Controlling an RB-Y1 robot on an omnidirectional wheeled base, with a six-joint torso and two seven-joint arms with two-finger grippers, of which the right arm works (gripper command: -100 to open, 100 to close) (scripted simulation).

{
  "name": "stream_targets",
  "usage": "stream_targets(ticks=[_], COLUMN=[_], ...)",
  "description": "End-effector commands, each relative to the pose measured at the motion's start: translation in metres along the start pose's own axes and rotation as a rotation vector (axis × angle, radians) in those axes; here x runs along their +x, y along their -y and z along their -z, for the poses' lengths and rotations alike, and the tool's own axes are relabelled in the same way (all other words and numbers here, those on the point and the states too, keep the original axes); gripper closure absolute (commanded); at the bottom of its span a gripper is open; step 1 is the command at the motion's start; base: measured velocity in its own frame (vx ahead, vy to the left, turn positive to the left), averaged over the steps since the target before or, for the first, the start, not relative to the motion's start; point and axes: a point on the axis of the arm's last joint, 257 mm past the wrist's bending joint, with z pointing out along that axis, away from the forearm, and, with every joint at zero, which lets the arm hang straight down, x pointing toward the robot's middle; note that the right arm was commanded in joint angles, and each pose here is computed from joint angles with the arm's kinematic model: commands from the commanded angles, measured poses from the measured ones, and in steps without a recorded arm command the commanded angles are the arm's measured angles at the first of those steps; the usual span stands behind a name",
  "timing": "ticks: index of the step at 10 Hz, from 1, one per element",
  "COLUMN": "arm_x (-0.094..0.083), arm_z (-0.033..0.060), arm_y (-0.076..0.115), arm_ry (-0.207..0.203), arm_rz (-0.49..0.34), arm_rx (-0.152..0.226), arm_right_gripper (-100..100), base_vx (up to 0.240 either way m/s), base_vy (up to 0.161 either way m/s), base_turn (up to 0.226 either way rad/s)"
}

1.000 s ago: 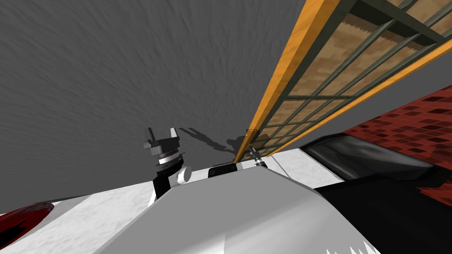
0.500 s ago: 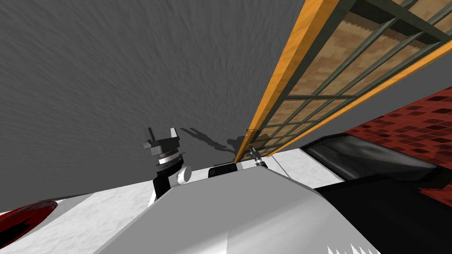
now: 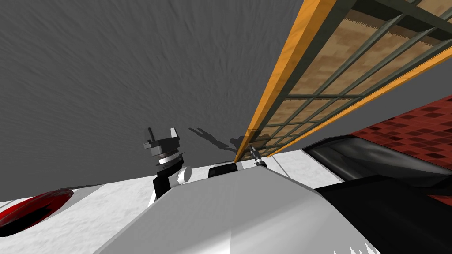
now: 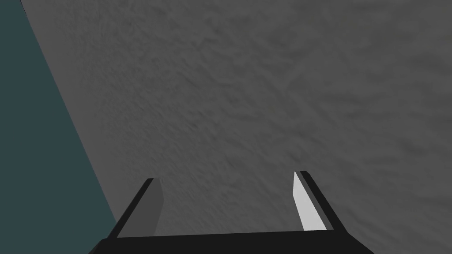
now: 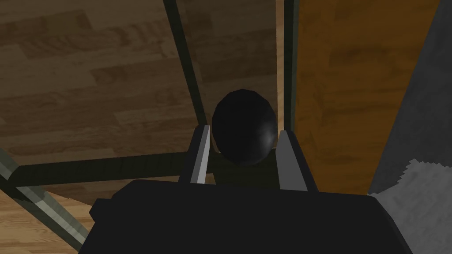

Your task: Pull the door open

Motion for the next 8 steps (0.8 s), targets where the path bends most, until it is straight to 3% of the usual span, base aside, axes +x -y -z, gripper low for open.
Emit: stream_targets(ticks=[1,8], arm_x=[0.0,-0.0054], arm_z=[-0.0012,-0.0092], arm_y=[-0.0015,0.0006], arm_ry=[0.004,0.032], arm_rz=[-0.046,-0.258], arm_rx=[0.002,0.019], arm_right_gripper=[100,100], base_vx=[-0.059,-0.057], base_vy=[-0.016,-0.021], base_turn=[0.044,0.062])
